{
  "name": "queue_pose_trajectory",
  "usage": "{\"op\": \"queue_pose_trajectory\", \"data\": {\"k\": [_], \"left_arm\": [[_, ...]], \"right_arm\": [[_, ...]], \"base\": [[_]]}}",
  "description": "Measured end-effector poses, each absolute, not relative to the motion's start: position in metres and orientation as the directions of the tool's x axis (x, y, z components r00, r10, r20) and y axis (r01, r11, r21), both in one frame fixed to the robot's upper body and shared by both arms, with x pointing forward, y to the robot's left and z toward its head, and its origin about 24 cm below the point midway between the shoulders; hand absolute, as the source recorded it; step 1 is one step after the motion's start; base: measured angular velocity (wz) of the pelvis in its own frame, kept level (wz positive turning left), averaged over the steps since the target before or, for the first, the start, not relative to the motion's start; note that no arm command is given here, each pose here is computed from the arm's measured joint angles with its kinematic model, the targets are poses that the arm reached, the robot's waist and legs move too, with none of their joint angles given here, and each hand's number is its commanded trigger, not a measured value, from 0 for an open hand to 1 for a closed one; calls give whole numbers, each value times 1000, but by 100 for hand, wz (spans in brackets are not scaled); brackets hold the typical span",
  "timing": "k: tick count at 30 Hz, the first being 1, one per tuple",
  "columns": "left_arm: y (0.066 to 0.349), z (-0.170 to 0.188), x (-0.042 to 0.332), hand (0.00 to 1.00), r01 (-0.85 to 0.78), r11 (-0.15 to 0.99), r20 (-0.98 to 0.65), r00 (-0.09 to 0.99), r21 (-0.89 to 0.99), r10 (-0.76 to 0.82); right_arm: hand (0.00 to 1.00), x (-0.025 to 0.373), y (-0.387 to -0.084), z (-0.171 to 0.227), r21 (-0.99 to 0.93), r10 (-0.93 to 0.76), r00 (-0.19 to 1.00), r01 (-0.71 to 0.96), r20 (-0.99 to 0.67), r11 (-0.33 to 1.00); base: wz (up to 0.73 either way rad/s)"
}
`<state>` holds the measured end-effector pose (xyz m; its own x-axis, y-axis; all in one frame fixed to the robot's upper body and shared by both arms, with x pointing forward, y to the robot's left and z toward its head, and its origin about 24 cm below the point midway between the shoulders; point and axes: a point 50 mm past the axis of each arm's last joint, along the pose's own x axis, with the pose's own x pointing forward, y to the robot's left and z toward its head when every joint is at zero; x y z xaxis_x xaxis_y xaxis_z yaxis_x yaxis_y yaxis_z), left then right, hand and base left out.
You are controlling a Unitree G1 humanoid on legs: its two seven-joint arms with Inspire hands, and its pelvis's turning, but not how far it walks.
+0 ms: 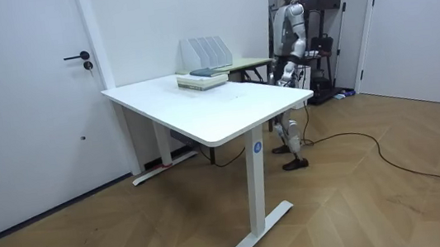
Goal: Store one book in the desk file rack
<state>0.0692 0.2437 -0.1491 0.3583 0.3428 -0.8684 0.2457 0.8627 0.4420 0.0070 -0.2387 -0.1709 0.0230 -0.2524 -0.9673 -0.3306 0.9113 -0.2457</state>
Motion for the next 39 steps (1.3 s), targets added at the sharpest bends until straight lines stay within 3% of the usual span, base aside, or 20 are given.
{"op": "queue_pose_trajectory", "data": {"k": [7, 10, 15, 25, 39], "left_arm": [[236, -139, 102, 0, 348, 764, -792, 514, 543, 329], [218, -127, 127, 0, 407, 699, -733, 633, 588, 248], [191, -113, 148, 0, 518, 530, -660, 743, 672, 111], [161, -83, 171, 0, 513, 357, -532, 845, 780, -52], [144, -42, 196, 0, 367, 273, -340, 930, 889, -140]], "right_arm": [[0, 16, -242, -170, -273, -263, 76, -365, -962, 890], [0, 23, -246, -168, -289, -272, 99, -383, -957, 878], [0, 26, -247, -168, -293, -270, 113, -396, -956, 870], [0, 30, -243, -169, -282, -255, 122, -449, -959, 847], [0, 34, -244, -169, -302, -276, 126, -465, -953, 832]], "base": [[0], [-1], [-5], [-1], [5]]}}
